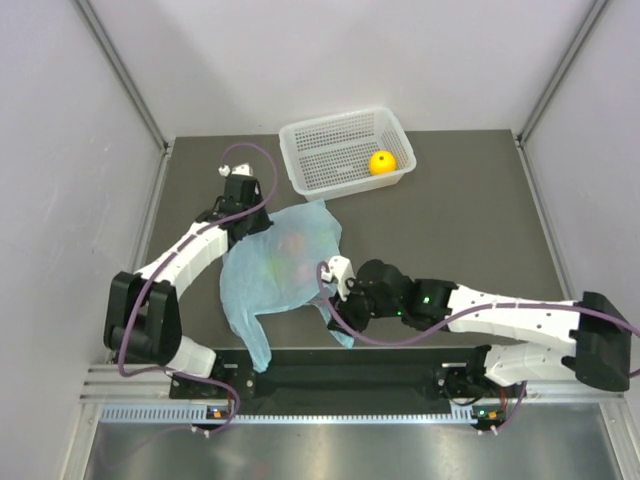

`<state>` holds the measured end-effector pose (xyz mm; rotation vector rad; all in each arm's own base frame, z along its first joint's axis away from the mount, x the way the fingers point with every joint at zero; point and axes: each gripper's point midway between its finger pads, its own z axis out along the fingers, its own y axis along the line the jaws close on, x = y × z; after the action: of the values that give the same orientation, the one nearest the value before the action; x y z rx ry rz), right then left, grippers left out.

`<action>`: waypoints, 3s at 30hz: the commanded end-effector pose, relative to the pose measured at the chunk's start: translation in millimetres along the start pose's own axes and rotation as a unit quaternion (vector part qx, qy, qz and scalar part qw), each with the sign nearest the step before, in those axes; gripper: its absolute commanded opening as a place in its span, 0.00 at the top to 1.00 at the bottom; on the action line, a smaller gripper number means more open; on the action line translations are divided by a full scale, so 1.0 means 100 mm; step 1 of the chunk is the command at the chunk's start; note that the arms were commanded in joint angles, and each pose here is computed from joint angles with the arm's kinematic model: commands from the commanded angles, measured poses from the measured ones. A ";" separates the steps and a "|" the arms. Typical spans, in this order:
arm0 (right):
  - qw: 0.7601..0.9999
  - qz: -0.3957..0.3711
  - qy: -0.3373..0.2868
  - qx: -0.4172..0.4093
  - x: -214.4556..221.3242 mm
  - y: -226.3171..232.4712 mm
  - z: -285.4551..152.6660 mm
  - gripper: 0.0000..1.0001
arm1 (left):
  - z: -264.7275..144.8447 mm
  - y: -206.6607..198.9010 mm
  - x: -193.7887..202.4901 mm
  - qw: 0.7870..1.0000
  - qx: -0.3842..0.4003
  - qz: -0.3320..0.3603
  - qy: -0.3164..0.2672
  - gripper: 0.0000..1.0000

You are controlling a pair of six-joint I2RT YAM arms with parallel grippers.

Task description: Untie the knot of the plastic bag and take out the fruit

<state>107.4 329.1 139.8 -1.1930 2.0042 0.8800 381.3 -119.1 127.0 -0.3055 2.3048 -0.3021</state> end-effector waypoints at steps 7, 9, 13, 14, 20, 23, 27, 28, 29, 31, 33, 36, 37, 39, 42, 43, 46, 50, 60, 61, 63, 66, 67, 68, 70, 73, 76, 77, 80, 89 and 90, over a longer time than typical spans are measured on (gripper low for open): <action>0.999 -0.004 -0.046 -0.006 -0.55 0.17 0.53 0.59 | 0.44 0.02 -0.08 1.000 0.014 -0.027 0.004 1.00; 0.998 0.004 -0.046 0.033 -0.58 0.04 0.59 0.59 | 0.52 0.04 -0.02 0.999 0.013 -0.025 0.016 1.00; 0.983 0.026 -0.068 0.168 -0.73 -0.48 0.57 0.50 | 0.65 0.10 0.08 0.999 0.005 -0.021 0.038 1.00; 0.980 0.029 -0.071 0.186 -0.74 -0.55 0.55 0.49 | 0.67 0.08 0.14 0.998 0.015 -0.021 0.051 1.00; 0.977 0.025 -0.069 0.201 -0.78 -0.79 0.61 0.35 | 0.62 0.03 0.35 0.995 0.042 -0.027 0.086 1.00; 0.980 0.022 -0.067 0.185 -0.78 -0.81 0.71 0.30 | 0.51 0.00 0.39 0.995 0.056 -0.031 0.082 1.00; 0.982 0.014 -0.054 0.178 -0.80 -0.86 0.92 0.26 | 0.43 0.00 0.42 0.994 0.063 -0.034 0.085 1.00; 0.983 0.013 -0.051 0.178 -0.80 -0.88 0.96 0.25 | 0.42 0.01 0.45 0.994 0.064 -0.034 0.088 1.00; 0.983 0.009 -0.054 0.176 -0.86 -0.88 0.98 0.25 | 0.41 0.02 0.48 0.993 0.062 -0.035 0.090 1.00; 0.983 0.007 -0.045 0.176 -0.82 -0.90 1.07 0.24 | 0.41 0.05 0.55 0.993 0.060 -0.035 0.098 1.00; 0.981 0.005 -0.042 0.187 -0.81 -0.95 1.13 0.23 | 0.39 0.05 0.63 0.992 0.065 -0.037 0.106 1.00; 0.977 0.002 -0.034 0.211 -0.78 -1.04 1.17 0.20 | 0.34 0.03 0.69 0.990 0.075 -0.042 0.108 1.00; 0.976 0.002 -0.032 0.216 -0.77 -1.06 1.18 0.19 | 0.31 0.02 0.68 0.990 0.078 -0.042 0.107 1.00; 0.972 -0.001 -0.023 0.233 -0.71 -1.14 1.22 0.17 | 0.29 0.03 0.73 0.990 0.080 -0.044 0.109 1.00; 0.971 -0.003 -0.009 0.240 -0.63 -1.20 1.30 0.16 | 0.22 0.01 0.73 0.989 0.087 -0.045 0.106 1.00; 0.970 -0.003 -0.006 0.243 -0.61 -1.22 1.32 0.16 | 0.19 0.00 0.72 0.990 0.090 -0.046 0.103 1.00; 0.966 0.004 0.003 0.258 -0.51 -1.30 1.36 0.16 | 0.15 0.01 0.74 0.989 0.092 -0.047 0.102 1.00; 0.966 0.010 0.008 0.258 -0.42 -1.34 1.39 0.21 | 0.07 0.00 0.77 0.988 0.099 -0.053 0.101 1.00; 0.993 0.014 -0.017 0.112 -0.56 -0.77 1.08 0.77 | -0.05 -0.06 0.64 0.989 0.108 -0.053 0.086 1.00; 0.999 0.014 0.008 0.051 -0.45 -0.55 1.02 0.83 | -0.05 -0.07 0.64 0.989 0.109 -0.053 0.086 1.00; 1.000 0.008 0.006 -0.007 -0.51 -0.31 0.83 0.98 | -0.06 -0.08 0.62 0.989 0.112 -0.055 0.084 1.00; 0.994 -0.002 0.030 -0.109 -0.40 0.08 0.52 1.00 | -0.06 -0.08 0.62 0.989 0.111 -0.056 0.084 1.00; 0.986 -0.007 0.038 -0.160 -0.36 0.26 0.41 1.00 | -0.06 -0.08 0.61 0.989 0.111 -0.057 0.084 1.00; 0.982 -0.014 0.051 -0.180 -0.30 0.34 0.29 1.00 | -0.05 -0.08 0.62 0.989 0.110 -0.057 0.084 1.00; 0.973 -0.026 0.058 -0.223 -0.28 0.49 0.13 1.00 | -0.04 -0.08 0.61 0.989 0.110 -0.058 0.084 1.00; 0.932 -0.062 0.067 -0.350 -0.23 0.87 -0.26 1.00 | -0.03 -0.10 0.61 0.988 0.112 -0.059 0.086 1.00; 0.902 -0.103 0.050 -0.417 -0.32 1.05 -0.55 1.00 | -0.01 -0.10 0.58 0.989 0.111 -0.060 0.083 1.00; 0.897 -0.114 0.040 -0.426 -0.37 1.08 -0.61 1.00 | -0.01 -0.10 0.59 0.988 0.112 -0.060 0.084 1.00; 0.900 -0.143 -0.028 -0.410 -0.80 1.00 -0.76 1.00 | -0.03 -0.12 0.58 0.988 0.115 -0.058 0.083 1.00; 0.969 0.072 -0.195 0.136 -2.24 -1.81 -0.58 1.00 | -0.02 -0.13 0.72 0.984 0.130 -0.067 0.104 1.00; 0.960 0.074 -0.213 0.168 -2.45 -2.00 -0.67 1.00 | -0.02 -0.14 0.74 0.983 0.131 -0.068 0.107 1.00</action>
<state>273.8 340.9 302.8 -0.9705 1.7683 1.0268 325.9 -145.4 72.4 -0.3264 2.4652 -0.6637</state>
